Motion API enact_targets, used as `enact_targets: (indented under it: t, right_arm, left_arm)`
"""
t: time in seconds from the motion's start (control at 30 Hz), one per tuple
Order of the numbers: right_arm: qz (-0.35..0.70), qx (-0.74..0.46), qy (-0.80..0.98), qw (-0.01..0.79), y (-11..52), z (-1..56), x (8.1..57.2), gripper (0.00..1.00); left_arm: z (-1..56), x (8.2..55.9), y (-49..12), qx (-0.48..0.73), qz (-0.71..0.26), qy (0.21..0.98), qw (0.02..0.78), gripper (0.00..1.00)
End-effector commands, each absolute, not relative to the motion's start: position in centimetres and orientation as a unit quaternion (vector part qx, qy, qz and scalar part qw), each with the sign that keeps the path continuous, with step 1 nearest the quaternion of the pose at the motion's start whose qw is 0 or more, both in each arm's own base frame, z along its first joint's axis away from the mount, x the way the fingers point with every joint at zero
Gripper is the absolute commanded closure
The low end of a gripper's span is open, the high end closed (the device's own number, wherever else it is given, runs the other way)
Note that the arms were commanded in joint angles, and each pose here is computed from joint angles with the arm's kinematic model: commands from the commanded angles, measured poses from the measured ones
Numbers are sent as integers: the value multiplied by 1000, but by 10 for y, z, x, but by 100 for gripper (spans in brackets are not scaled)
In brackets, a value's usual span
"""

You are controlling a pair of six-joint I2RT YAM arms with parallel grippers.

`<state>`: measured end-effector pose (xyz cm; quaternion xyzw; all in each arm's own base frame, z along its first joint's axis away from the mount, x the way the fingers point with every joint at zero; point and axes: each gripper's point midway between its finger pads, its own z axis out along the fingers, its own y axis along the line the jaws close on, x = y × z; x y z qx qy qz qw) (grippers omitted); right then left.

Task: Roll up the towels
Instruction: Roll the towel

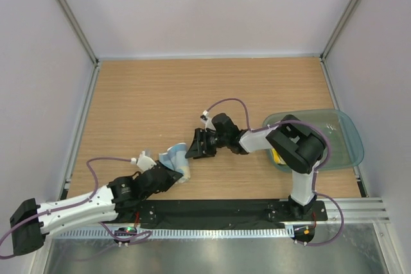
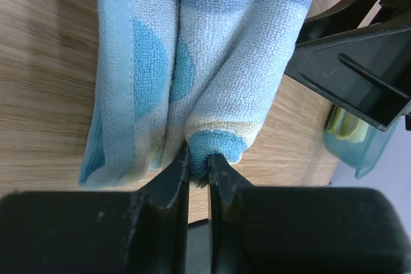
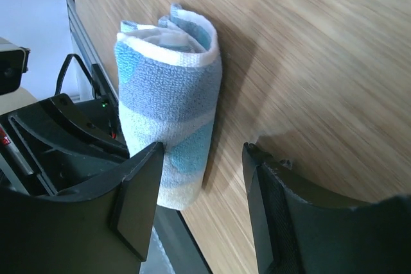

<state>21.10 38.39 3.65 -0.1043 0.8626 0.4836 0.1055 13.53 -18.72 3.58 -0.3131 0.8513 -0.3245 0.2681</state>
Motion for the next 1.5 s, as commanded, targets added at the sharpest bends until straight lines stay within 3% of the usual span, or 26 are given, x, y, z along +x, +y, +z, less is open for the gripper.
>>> enact_targets:
  t: [0.0, 0.47, 0.57, 0.7, 0.83, 0.9, 1.1, 1.27, 1.47]
  right_arm:
    - [523, -136, 830, 139, 411, 55, 212, 41]
    - [597, -124, 782, 127, 441, 59, 201, 37]
    - [602, -125, 779, 126, 442, 60, 201, 48]
    - [597, -123, 782, 133, 439, 60, 201, 83]
    - [549, -109, 814, 157, 422, 56, 207, 94]
    - [520, -104, 830, 173, 412, 53, 210, 97]
    - [325, -52, 915, 234, 337, 36, 225, 99]
    - [188, -10, 957, 222, 278, 24, 216, 99]
    - [97, 12, 971, 216, 248, 26, 218, 99]
  left_arm:
    - [-9, 121, -142, -308, -220, 884, 274, 100]
    - [-9, 123, -140, -304, -232, 879, 284, 100]
    - [-8, 123, -143, -299, -237, 879, 285, 100]
    - [-3, 125, -151, -279, -249, 882, 288, 100]
    - [7, 128, -164, -233, -254, 891, 295, 94]
    - [17, 132, -173, -187, -253, 898, 308, 83]
    - [48, 152, -204, -41, -188, 923, 333, 64]
    - [72, 174, -240, 43, -166, 920, 351, 37]
    - [104, 194, -270, 141, -139, 902, 384, 32]
